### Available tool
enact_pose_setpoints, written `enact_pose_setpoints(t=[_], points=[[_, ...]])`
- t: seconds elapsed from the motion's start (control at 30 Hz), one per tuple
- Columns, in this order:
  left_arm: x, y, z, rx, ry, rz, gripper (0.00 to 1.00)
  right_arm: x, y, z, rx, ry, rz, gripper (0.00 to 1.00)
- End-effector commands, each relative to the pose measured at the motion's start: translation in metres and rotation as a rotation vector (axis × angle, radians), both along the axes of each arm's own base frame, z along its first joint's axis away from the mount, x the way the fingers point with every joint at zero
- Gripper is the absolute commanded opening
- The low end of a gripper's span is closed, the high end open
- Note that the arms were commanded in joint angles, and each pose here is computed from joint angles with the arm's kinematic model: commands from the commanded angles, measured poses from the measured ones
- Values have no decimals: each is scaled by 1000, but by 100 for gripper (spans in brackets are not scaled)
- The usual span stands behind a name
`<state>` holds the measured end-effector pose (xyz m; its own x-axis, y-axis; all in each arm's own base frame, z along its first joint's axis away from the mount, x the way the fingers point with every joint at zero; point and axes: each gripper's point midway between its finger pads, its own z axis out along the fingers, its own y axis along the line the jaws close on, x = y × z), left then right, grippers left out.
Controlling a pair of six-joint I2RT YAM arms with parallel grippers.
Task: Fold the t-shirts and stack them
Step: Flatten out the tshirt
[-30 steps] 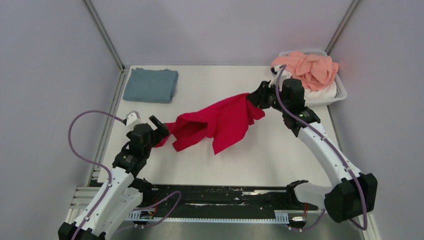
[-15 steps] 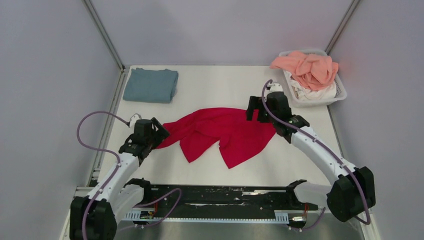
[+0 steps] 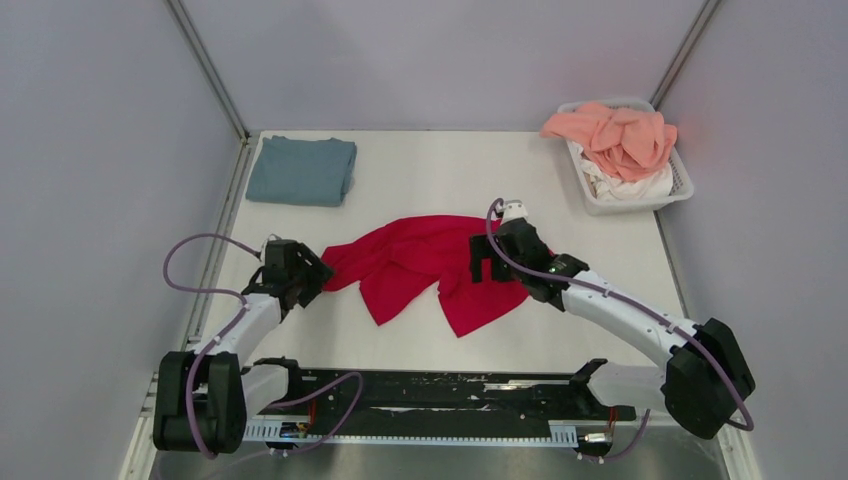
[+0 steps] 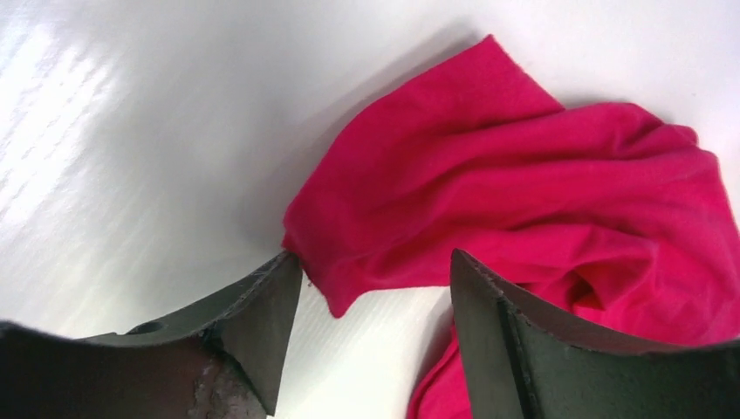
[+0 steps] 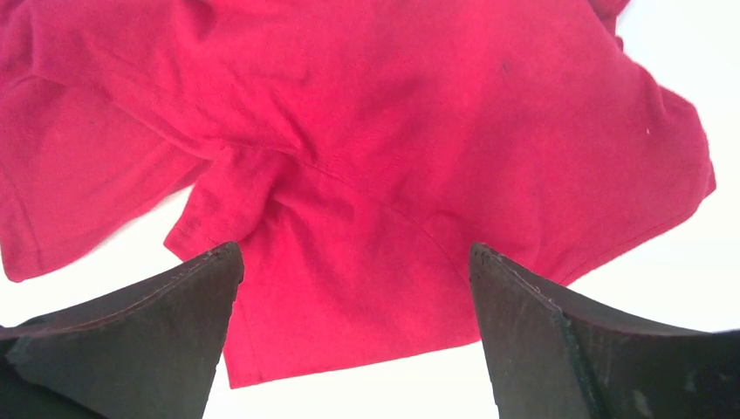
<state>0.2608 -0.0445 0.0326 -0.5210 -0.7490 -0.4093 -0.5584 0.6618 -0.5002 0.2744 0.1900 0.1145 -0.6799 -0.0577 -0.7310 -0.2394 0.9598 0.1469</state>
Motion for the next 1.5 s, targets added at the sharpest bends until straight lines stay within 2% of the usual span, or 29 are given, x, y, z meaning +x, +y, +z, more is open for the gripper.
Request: enact_pose_setpoints(t=[0.0, 0.03, 0.1, 0.13, 0.17, 0.2, 0.27, 0.4, 0.5, 0.6, 0.73, 0.8, 0.83, 0.87, 0.93, 0.97, 1.03, 1.07, 1.17, 1.3, 1.37, 1.47], points=[[2, -12, -13, -46, 28, -57, 65, -7, -4, 1, 34, -13, -31, 100], [7, -16, -10, -64, 11, -72, 63, -10, -5, -2, 39, -7, -32, 100], [12, -19, -11, -71, 9, -86, 49, -18, -2, -5, 56, 12, -6, 100], [13, -19, -14, -68, 20, -90, 34, -24, 3, -7, 64, 25, 32, 100], [16, -19, -12, -65, 17, -93, 24, -32, 9, -9, 64, 33, 88, 100], [17, -18, -13, -60, 25, -97, 5, -40, 14, -11, 60, 42, 136, 100], [19, -18, -11, -55, 25, -93, 0, -59, 26, -16, 45, 67, 220, 100], [21, -17, 0, -58, -53, -87, 0, -99, 48, -40, 9, 171, 312, 98], [16, -15, 10, -54, -109, -68, 0, -120, 57, -67, -82, 238, 344, 96], [12, -13, 17, -50, -147, -58, 0, -122, 63, -88, -166, 266, 337, 90], [10, -12, 32, -50, -201, -57, 0, -107, 58, -114, -279, 275, 232, 81], [9, -11, 38, -46, -219, -52, 0, -103, 52, -122, -316, 281, 177, 68], [9, -11, 42, -44, -236, -51, 0, -101, 48, -123, -327, 280, 144, 59], [9, -9, 44, -38, -238, -46, 0, -100, 45, -125, -336, 281, 127, 54], [9, -6, 49, -26, -251, -37, 0, -97, 36, -124, -351, 280, 87, 36], [10, -6, 52, -22, -260, -33, 0, -96, 31, -122, -358, 275, 71, 22], [12, -5, 56, -19, -272, -29, 0, -87, 19, -115, -367, 241, 22, 6], [14, -5, 61, -21, -284, -31, 0, -80, 13, -109, -360, 220, -9, 1], [23, -8, 74, -33, -323, -43, 0, -49, 0, -79, -292, 140, -118, 0], [45, -10, 117, -54, -426, -30, 0, 11, -6, 7, -139, -103, -244, 0], [58, -8, 147, -64, -492, -3, 0, 45, -23, 63, -115, -247, -320, 0], [71, -5, 189, -48, -547, 7, 0, 74, -47, 139, -99, -403, -412, 0]])
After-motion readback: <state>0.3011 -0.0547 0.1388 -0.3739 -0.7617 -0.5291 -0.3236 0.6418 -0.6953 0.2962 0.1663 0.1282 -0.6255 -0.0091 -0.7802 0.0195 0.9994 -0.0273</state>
